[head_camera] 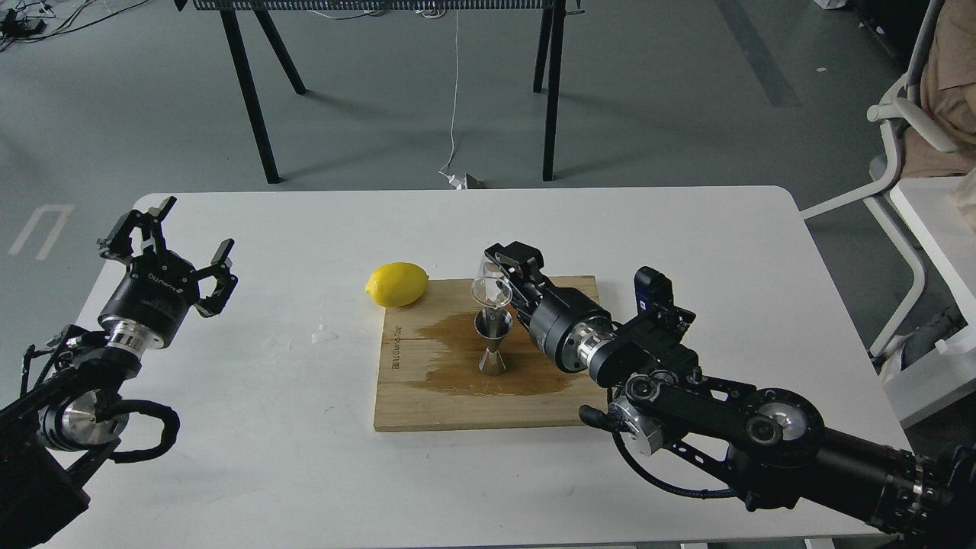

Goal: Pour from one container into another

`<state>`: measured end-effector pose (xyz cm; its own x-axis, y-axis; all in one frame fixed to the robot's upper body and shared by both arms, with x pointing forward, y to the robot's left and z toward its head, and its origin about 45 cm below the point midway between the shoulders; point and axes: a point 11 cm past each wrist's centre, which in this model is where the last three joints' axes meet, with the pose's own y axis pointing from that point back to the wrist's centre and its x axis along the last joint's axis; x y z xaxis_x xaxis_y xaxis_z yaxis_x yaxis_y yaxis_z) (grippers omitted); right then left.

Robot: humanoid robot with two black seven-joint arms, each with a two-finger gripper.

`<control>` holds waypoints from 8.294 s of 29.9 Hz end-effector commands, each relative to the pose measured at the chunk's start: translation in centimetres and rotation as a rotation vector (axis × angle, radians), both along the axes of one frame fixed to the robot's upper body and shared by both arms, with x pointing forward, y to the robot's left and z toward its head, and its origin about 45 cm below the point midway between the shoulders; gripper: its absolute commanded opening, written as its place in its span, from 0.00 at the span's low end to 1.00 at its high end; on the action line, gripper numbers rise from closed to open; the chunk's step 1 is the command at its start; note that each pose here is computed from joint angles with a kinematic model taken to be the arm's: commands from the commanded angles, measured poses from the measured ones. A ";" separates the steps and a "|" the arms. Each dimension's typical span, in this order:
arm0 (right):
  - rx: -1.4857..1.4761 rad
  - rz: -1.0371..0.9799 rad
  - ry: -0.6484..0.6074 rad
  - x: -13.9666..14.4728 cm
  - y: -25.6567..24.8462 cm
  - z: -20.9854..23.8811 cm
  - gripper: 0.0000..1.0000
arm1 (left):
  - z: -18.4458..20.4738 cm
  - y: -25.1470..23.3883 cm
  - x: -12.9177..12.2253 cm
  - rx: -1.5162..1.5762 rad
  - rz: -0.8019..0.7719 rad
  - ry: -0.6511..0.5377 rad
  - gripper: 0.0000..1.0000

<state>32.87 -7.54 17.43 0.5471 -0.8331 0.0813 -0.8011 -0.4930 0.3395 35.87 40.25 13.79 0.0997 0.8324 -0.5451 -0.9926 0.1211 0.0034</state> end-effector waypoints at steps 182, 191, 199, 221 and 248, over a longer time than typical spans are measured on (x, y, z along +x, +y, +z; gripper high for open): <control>1.291 -1.131 0.580 -1.7 -24.3 -11.0 0.50 | -0.4 0.0 -0.3 0.000 0.001 0.009 0.90; 1.291 -1.135 0.586 -1.5 -24.1 -11.2 0.50 | -0.7 -0.1 -0.3 -0.003 0.006 0.015 0.90; 1.284 -1.137 0.588 -1.3 -24.1 -11.3 0.51 | -0.7 -0.1 -0.3 -0.003 0.006 0.015 0.90; 1.277 -1.145 0.599 -1.5 -23.9 -11.7 0.54 | -0.8 -0.3 -0.3 -0.007 0.003 0.017 0.90; 1.299 -1.094 0.592 -2.0 -23.3 -10.6 0.97 | -0.8 -0.3 -0.3 -0.007 0.004 0.016 0.90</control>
